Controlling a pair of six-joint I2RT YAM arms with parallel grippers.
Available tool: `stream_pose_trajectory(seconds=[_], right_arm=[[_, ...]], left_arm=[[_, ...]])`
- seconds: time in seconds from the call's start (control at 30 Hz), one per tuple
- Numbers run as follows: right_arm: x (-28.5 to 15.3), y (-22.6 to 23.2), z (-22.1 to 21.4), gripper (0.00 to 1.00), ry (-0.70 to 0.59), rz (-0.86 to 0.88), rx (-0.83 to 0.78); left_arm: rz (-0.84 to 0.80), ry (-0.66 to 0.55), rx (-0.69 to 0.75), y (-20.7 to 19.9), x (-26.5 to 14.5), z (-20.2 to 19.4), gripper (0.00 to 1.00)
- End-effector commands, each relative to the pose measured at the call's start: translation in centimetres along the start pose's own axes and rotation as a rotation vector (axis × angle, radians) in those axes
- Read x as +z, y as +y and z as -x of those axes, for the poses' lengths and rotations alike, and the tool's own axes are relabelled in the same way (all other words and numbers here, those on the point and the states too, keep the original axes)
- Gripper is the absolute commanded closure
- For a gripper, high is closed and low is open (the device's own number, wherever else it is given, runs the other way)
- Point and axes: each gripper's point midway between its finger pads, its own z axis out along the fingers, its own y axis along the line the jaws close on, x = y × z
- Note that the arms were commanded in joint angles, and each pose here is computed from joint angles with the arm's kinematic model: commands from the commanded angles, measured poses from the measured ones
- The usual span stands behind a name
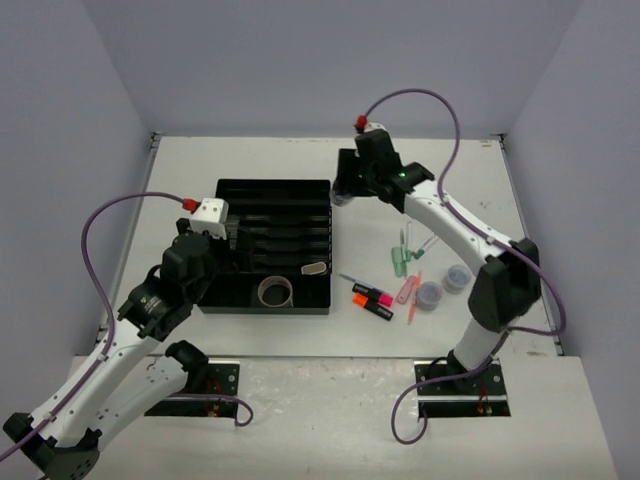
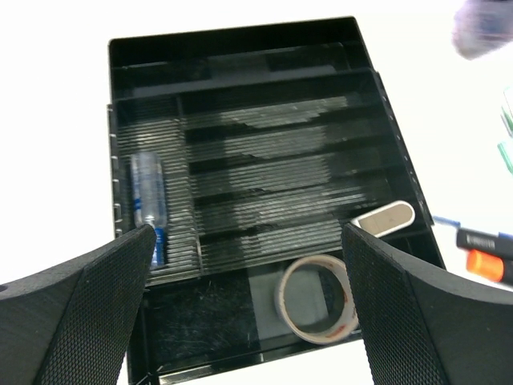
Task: Sort the stationery into containers
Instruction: Pick up the stationery from the center of the board, then place the stationery in the storage box.
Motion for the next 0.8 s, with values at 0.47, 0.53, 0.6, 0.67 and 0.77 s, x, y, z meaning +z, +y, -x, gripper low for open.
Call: stream_pose_trajectory(seconds=[0.47,0.53,0.6,0.67,0.77], right_arm=[[14.4,9.9,2.9,0.68,0.044,0.141,-0.122],[15.0,9.2,2.4,0.67,0.056,0.122,-0.125],[15.1,8.6,1.8,0.59,0.072,0.111,-0.13],[14.8,8.5,1.7,0.51,0.077,0.113,-0.135],[14.2,7.9,1.7,0.16,0.075,0.088,-0.149]], left_arm=[[0.025,-0.049,-0.034,0.6,0.0,1.1,0.0],[0.02,-0.046,-0.032,0.5,0.1,1.0,0.0],[0.02,-0.046,-0.032,0.5,0.1,1.0,0.0],[0.02,-0.047,-0.033,0.5,0.2,1.1,0.0],[0.015,-0.043,-0.03,0.4,0.2,1.0,0.0]])
